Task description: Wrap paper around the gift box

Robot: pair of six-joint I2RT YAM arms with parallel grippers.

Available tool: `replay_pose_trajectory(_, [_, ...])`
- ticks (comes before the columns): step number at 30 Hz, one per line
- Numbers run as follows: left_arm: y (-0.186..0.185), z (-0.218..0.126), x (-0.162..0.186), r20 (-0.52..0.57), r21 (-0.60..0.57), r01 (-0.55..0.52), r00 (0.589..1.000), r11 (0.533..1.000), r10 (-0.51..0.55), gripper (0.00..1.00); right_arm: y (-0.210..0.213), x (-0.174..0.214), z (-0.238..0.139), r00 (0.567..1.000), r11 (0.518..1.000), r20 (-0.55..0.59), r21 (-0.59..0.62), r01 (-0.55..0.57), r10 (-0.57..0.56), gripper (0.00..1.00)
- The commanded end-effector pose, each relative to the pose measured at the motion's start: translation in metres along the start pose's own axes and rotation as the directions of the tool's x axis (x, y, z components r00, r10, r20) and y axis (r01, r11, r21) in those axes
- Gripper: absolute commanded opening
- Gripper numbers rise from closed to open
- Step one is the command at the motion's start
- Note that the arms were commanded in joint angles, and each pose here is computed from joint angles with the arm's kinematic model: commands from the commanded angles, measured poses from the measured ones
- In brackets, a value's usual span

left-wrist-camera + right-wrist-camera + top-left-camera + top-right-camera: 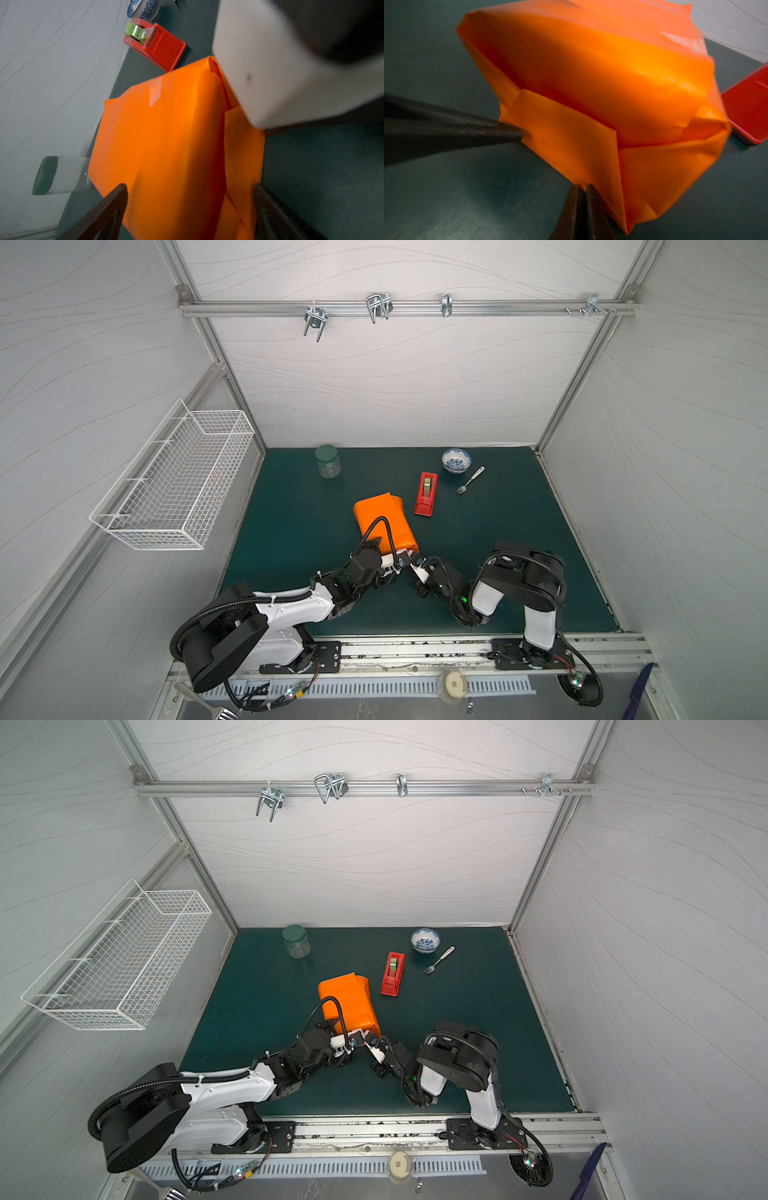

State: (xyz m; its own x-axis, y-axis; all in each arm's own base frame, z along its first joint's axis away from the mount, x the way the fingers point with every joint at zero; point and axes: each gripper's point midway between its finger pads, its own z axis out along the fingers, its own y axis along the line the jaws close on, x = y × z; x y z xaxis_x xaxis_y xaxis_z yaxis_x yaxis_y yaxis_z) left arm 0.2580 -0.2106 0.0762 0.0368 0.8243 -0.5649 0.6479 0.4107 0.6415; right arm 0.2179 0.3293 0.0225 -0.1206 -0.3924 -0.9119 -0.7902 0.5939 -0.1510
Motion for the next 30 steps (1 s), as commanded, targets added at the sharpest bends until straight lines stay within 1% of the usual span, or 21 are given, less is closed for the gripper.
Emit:
replay_pose_trajectory(1, [0.004,-0.001,-0.004,0.024,-0.021,-0.01,1.0,1.0,0.011,0.99,-0.002,0.001,0.0,0.999,1.0,-0.021,-0.011,0.024,-0.024,0.11])
replay_pose_trajectory(4, [0.002,-0.001,-0.003,0.022,-0.009,-0.017,1.0,1.0,0.017,0.98,-0.002,0.0,0.001,1.0,1.0,-0.015,-0.012,0.021,-0.022,0.11])
replay_pose_trajectory(8, [-0.003,0.007,0.005,-0.014,0.001,-0.042,0.999,0.999,0.042,0.99,-0.003,-0.003,0.0,1.0,1.0,-0.004,-0.016,0.019,-0.019,0.11])
replay_pose_trajectory(11, [-0.003,0.011,0.009,-0.038,-0.004,-0.048,0.998,0.999,0.048,0.99,-0.004,-0.006,-0.002,1.0,1.0,0.005,-0.019,0.013,-0.013,0.11])
replay_pose_trajectory(13, [-0.001,0.012,0.008,-0.034,-0.02,-0.046,0.998,0.999,0.046,0.98,-0.004,-0.008,-0.003,1.0,1.0,0.01,-0.021,0.009,-0.009,0.1])
replay_pose_trajectory(18, [-0.001,0.011,0.008,-0.027,-0.018,-0.035,0.999,0.999,0.035,0.88,-0.007,-0.009,-0.01,1.0,1.0,0.025,-0.013,-0.011,0.012,0.11])
replay_pose_trajectory(20, [-0.001,0.011,0.007,-0.024,-0.016,-0.031,0.999,0.999,0.031,0.83,-0.008,-0.01,-0.016,0.999,0.999,0.025,-0.011,-0.032,0.032,0.12])
replay_pose_trajectory(21, [-0.002,0.012,0.007,-0.025,-0.015,-0.033,0.999,0.999,0.032,0.83,-0.009,-0.01,-0.019,0.999,0.999,0.025,-0.009,-0.044,0.044,0.14])
replay_pose_trajectory(22, [-0.002,0.012,0.007,-0.025,-0.014,-0.031,0.999,0.999,0.031,0.82,-0.009,-0.009,-0.022,0.998,0.998,0.02,-0.009,-0.056,0.056,0.16])
replay_pose_trajectory(24, [-0.002,0.012,0.008,-0.026,-0.015,-0.029,0.999,0.999,0.028,0.82,-0.012,-0.005,-0.029,0.996,0.996,-0.002,0.002,-0.086,0.086,0.24])
replay_pose_trajectory(27, [-0.001,0.011,0.008,-0.029,-0.016,-0.025,0.999,1.0,0.025,0.81,-0.019,0.001,-0.034,0.994,0.994,-0.05,0.038,-0.098,0.1,0.39])
replay_pose_trajectory(30, [-0.001,0.011,0.007,-0.024,-0.015,-0.022,0.999,1.0,0.021,0.8,-0.026,0.003,-0.028,0.989,0.992,-0.093,0.051,-0.115,0.119,0.53])
